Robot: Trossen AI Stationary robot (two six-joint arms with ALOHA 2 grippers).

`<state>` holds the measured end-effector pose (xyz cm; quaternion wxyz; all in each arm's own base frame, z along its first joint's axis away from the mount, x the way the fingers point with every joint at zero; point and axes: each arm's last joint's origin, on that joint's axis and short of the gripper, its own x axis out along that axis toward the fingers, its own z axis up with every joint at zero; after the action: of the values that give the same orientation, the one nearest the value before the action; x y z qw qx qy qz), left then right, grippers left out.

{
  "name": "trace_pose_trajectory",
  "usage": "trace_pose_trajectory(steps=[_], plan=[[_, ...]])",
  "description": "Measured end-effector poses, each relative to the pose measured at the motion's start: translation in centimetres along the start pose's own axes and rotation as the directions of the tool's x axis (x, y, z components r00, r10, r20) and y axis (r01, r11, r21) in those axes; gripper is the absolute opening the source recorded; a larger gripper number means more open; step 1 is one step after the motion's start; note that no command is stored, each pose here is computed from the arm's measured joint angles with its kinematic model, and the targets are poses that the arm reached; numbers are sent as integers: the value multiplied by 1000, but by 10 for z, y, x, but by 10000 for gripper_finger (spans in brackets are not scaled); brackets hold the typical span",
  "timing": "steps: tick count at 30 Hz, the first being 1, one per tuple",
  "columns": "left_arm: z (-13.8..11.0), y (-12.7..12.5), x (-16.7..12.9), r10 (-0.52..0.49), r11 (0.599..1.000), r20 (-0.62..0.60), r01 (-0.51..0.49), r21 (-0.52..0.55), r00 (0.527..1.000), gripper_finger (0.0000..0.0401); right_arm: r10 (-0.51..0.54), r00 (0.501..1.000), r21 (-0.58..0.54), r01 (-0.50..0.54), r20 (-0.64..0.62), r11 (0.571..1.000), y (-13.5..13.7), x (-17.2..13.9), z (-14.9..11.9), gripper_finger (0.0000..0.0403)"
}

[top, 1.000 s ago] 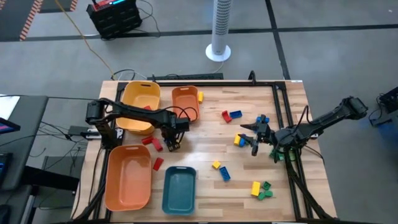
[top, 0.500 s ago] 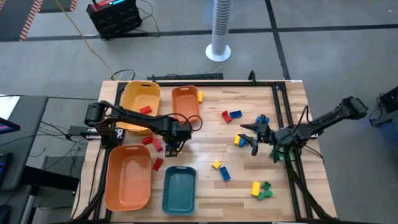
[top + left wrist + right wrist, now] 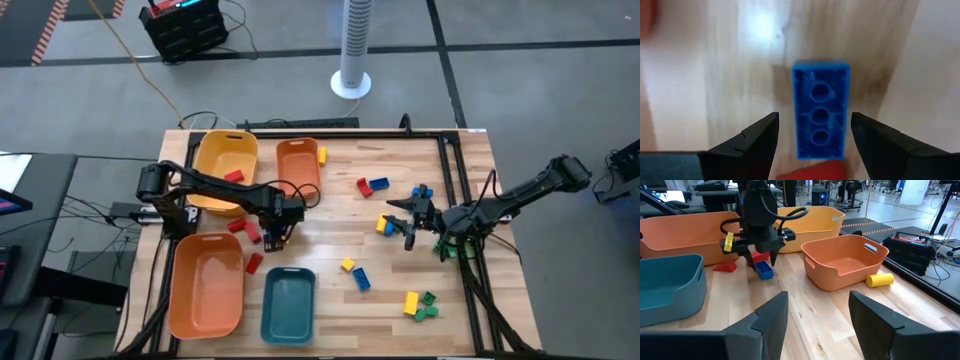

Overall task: Sort blocks
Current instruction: Put the blue game piece into the top orange bin

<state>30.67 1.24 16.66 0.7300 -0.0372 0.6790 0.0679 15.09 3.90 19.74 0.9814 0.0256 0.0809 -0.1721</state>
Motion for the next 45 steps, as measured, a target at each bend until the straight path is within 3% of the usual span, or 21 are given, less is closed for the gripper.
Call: trace_pose_trajectory(steps=[9, 13, 17, 24, 30, 35, 41, 45], plan=[[2, -1, 14, 12, 1000, -45, -11, 21, 999, 236, 1, 1000, 3, -1, 4, 1000, 0, 0, 1, 223], [5, -2, 17, 20, 999, -57, -18, 33, 998, 199, 6, 1000, 5, -6, 2, 1000, 1, 0, 0, 223], [5, -2, 17, 21, 999, -60, -18, 43, 998, 131, 6, 1000, 9, -6, 4, 1000, 1, 0, 1, 223], [5, -1, 12, 18, 999, -83, -14, 47, 996, 127, 5, 1000, 8, -5, 2, 1000, 1, 0, 0, 223], [9, 4, -30, 81, 995, -8, -80, 51, 997, 127, 5, 1000, 7, -5, 1, 1000, 1, 0, 0, 223], [-2, 16, -67, 138, 990, 90, -137, -23, 986, 127, 5, 1000, 7, -5, 1, 1000, 1, 0, 0, 223], [-9, 58, -94, 178, 978, 192, -152, -143, 965, 127, -8, 1000, 30, 8, 23, 1000, -1, 1, 3, 223], [2, 91, -104, 211, 971, 215, -179, -159, 954, 127, -20, 999, 38, 19, 29, 999, -1, 3, 4, 223]])
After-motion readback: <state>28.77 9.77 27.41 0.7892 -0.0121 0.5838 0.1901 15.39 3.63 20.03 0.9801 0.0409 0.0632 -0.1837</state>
